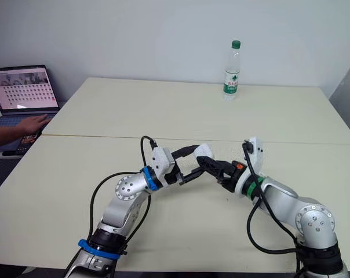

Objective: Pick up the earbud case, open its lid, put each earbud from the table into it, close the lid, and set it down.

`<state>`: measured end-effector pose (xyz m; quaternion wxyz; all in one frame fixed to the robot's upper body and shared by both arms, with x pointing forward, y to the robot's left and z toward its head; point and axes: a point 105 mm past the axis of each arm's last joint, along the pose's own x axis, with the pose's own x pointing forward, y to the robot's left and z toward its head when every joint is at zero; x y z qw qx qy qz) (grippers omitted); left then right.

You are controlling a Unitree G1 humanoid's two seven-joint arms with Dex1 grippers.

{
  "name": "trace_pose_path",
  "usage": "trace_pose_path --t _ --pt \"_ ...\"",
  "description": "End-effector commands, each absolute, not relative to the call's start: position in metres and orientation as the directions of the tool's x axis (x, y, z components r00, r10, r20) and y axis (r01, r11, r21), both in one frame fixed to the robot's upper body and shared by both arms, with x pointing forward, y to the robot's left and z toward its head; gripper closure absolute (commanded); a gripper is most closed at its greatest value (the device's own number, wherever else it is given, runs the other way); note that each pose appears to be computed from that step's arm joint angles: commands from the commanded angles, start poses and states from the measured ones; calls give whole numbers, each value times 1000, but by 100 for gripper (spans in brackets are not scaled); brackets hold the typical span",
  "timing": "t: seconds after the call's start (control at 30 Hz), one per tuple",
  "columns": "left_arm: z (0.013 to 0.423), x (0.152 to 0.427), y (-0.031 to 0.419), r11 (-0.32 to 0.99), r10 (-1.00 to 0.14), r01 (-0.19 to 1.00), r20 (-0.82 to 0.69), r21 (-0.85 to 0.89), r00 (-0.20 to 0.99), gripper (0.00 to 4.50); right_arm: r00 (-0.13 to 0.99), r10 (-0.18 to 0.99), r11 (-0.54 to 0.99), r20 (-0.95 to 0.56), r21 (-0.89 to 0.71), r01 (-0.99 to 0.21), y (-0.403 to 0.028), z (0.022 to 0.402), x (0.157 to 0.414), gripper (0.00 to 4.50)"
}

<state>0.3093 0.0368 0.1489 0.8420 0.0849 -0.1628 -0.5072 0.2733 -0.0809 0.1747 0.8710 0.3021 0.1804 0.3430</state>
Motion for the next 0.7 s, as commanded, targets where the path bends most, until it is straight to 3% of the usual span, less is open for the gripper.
trace_pose_path --t 0.03,0.67,0.7 --pt "162 301 30 443 -894 832 228 333 385 172 688 724 544 -49 653 -527 -77 189 273 0" --pt "159 304 29 441 -896 839 215 320 389 172 683 729 532 -47 667 -522 -78 188 272 0" --pt "159 304 29 441 -896 839 216 319 389 172 683 729 533 -51 668 -519 -78 188 272 18"
